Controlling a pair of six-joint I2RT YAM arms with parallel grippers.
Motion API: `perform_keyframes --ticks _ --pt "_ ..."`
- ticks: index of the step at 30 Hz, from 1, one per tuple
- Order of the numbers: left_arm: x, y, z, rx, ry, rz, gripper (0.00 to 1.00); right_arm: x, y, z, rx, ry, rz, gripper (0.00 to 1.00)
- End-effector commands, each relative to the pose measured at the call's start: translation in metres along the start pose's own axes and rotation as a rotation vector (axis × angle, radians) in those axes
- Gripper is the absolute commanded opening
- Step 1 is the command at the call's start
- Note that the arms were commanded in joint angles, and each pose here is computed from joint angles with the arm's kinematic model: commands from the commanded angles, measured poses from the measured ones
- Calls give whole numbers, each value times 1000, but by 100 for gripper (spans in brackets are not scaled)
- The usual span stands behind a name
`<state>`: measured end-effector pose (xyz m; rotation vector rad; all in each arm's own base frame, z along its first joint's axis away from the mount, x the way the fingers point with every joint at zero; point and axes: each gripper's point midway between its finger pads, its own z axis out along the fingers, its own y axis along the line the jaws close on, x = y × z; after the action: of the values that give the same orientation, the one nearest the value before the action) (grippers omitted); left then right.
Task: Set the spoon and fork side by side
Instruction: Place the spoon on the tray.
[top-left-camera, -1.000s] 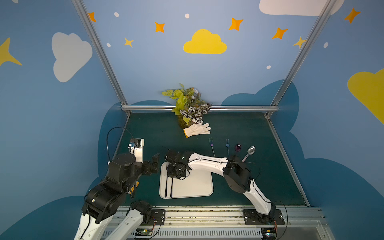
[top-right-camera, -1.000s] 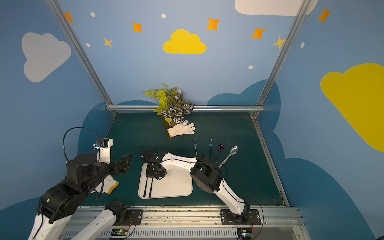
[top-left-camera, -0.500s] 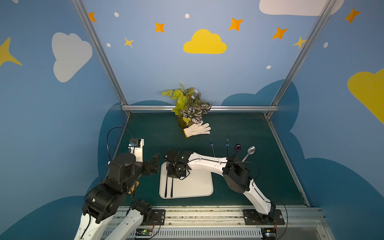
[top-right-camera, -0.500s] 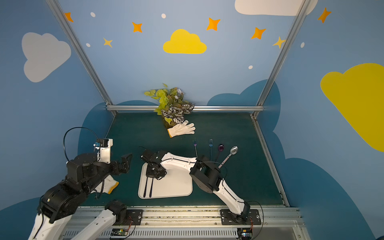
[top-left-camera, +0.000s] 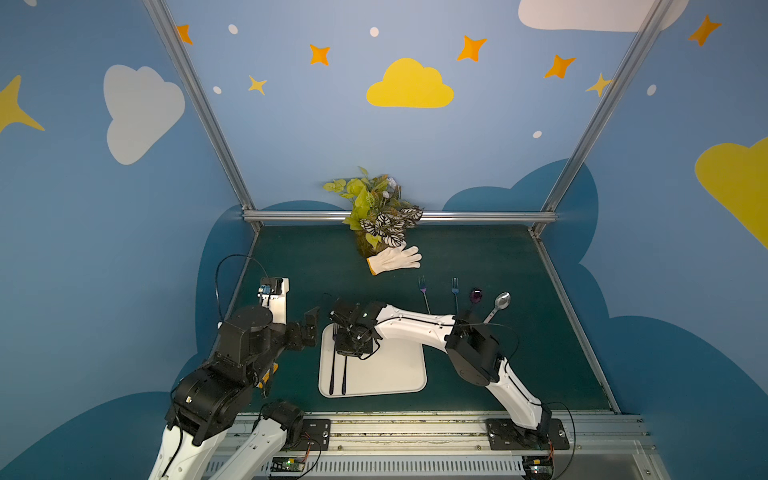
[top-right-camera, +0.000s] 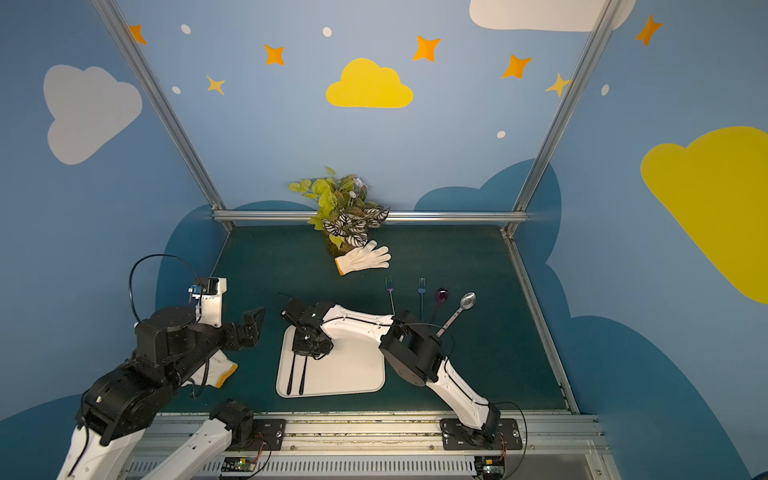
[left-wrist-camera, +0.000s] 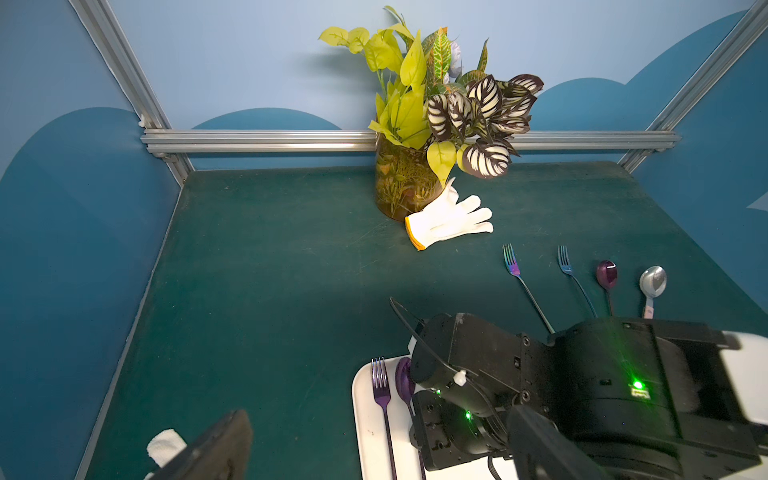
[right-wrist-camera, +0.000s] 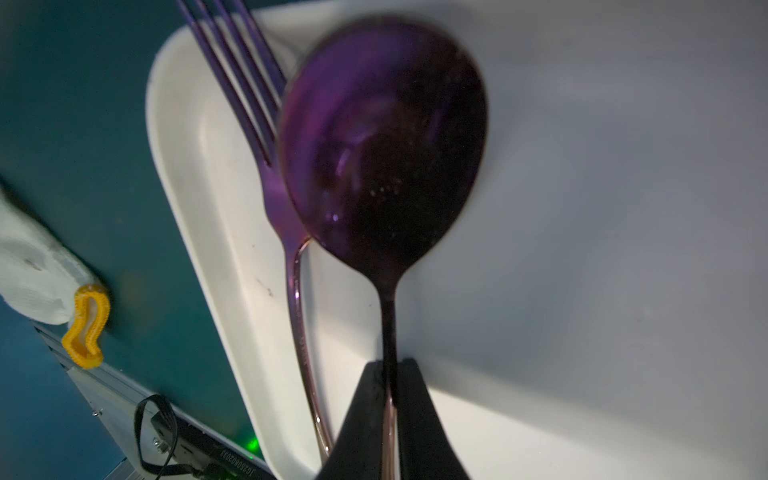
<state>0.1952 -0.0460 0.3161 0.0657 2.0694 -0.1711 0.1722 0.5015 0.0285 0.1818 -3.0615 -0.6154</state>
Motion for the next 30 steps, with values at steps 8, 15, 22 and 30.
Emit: perform_keyframes --ticks 8,15,22,30 --pt "-5 -1 2 -3 -14 15 100 3 -13 3 62 18 3 17" --pt "-8 -2 3 -2 -14 17 100 -4 -5 -11 41 -15 -13 22" --pt "-7 -3 6 2 3 21 100 -22 -1 -65 25 -108 -62 32" --pt "3 -22 14 93 89 39 100 -42 -80 -152 160 -179 -133 37"
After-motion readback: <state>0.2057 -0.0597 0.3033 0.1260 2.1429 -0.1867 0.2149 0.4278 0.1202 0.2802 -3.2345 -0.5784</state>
